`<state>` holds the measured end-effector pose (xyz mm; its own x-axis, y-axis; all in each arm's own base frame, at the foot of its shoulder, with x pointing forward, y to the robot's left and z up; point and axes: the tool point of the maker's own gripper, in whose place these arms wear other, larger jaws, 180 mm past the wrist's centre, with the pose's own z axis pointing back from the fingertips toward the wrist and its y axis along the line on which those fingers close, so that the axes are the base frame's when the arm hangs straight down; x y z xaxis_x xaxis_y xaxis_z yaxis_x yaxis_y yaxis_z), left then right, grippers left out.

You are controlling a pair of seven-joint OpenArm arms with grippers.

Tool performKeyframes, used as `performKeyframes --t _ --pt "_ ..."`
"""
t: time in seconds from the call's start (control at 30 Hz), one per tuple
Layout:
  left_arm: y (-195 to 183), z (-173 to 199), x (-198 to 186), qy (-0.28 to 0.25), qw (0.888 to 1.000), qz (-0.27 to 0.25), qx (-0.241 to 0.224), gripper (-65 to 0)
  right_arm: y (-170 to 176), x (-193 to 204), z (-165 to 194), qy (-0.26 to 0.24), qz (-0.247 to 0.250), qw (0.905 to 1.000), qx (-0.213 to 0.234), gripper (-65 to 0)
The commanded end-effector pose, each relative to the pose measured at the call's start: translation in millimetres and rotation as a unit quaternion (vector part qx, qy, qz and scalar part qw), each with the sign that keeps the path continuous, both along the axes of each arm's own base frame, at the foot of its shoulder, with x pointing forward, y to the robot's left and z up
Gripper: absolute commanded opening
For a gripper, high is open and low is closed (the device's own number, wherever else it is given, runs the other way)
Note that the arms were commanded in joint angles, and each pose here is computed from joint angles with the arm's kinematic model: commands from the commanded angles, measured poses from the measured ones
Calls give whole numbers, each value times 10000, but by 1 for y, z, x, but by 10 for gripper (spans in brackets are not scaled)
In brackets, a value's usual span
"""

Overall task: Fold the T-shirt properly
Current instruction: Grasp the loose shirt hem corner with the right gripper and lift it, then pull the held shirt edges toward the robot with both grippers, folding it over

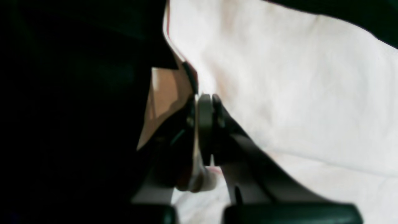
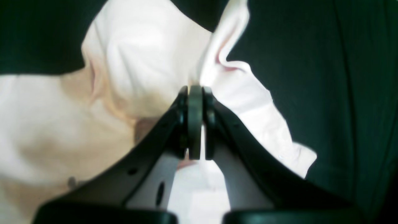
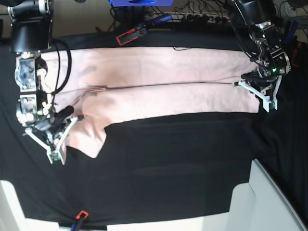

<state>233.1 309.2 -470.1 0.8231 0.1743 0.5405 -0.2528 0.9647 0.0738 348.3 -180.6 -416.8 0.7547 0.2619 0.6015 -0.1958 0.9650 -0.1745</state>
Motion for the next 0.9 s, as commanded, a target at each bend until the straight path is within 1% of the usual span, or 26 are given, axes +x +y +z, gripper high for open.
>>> performKeyframes --t 0.0,0.1,0.23,0.37,0.53,0.7,0.87 --pt "10 18 9 -244 9994 -37 240 -650 -2 10 19 -307 2 9995 -23 -647" --pt "12 30 10 -360 9985 -104 388 -650 -7 -4 26 -318 -115 9994 -42 -647" --pt "16 28 4 -292 9987 -81 419 -650 -16 -25 34 -289 -344 9990 -48 -647" --pt "19 29 4 -274 9985 -122 469 -650 -18 -48 31 -213 -379 9990 -82 -647" --pt "19 29 0 -237 9984 -134 494 -650 -12 -70 25 -85 -358 9993 -46 -647" --pt "19 31 -6 -226 9981 -181 548 -650 -20 -85 34 -178 -604 9980 -12 -647" --pt "19 31 -7 -216 9981 -185 555 -650 -20 -106 27 96 -621 9980 -57 -647"
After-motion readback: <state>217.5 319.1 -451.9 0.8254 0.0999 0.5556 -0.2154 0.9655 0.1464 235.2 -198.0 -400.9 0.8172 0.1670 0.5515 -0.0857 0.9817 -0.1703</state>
